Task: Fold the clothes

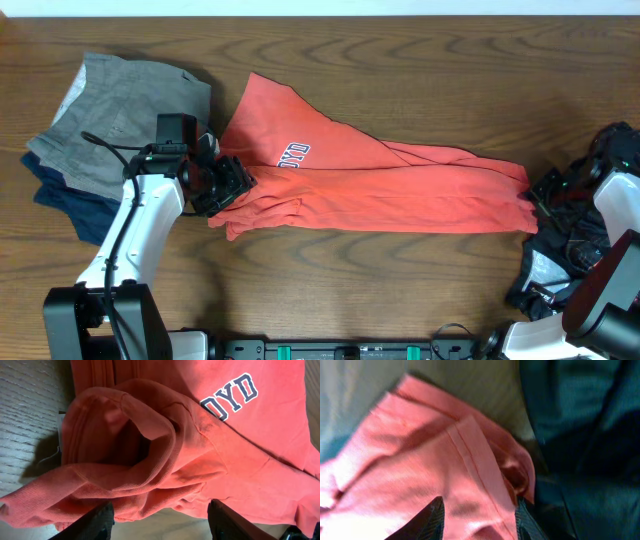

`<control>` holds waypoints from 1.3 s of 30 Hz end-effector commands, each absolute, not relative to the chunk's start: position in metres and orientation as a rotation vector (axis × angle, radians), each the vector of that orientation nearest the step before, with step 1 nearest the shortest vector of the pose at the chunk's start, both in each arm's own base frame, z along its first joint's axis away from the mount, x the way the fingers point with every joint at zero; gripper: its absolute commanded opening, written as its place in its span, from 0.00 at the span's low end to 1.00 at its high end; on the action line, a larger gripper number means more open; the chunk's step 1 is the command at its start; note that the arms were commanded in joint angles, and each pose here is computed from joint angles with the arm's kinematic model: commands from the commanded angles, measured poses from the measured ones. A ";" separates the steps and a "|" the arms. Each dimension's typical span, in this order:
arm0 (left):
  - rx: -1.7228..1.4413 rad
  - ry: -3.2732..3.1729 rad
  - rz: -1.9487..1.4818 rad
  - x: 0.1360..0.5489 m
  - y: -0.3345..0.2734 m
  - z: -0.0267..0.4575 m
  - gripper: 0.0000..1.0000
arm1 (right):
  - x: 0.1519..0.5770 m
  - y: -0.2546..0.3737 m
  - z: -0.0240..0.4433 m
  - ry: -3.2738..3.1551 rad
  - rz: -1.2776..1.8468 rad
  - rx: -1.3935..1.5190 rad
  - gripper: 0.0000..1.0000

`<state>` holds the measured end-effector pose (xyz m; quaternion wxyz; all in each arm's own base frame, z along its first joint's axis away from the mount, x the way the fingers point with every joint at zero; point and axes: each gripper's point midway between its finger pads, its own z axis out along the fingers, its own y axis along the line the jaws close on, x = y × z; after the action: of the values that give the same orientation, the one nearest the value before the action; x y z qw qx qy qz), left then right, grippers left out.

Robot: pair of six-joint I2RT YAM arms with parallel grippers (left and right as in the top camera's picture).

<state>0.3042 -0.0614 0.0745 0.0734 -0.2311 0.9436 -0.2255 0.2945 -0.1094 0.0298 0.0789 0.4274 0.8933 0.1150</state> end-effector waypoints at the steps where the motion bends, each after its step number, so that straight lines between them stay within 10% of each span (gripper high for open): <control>1: -0.691 2.846 -0.651 0.301 -0.058 0.070 0.62 | 0.301 -0.109 0.030 2.639 0.347 1.297 0.45; 31: -0.691 2.846 -0.651 0.302 -0.058 0.070 0.62 | 0.285 -0.104 0.014 2.662 0.210 1.385 0.39; 39: -0.691 2.846 -0.651 0.302 -0.058 0.070 0.62 | 0.287 -0.103 0.014 2.660 0.210 1.376 0.01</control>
<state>0.3042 -0.0614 0.0745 0.0734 -0.2310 0.9436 -0.2257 0.2882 -0.1055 0.0151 0.0717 0.4564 0.8838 0.0737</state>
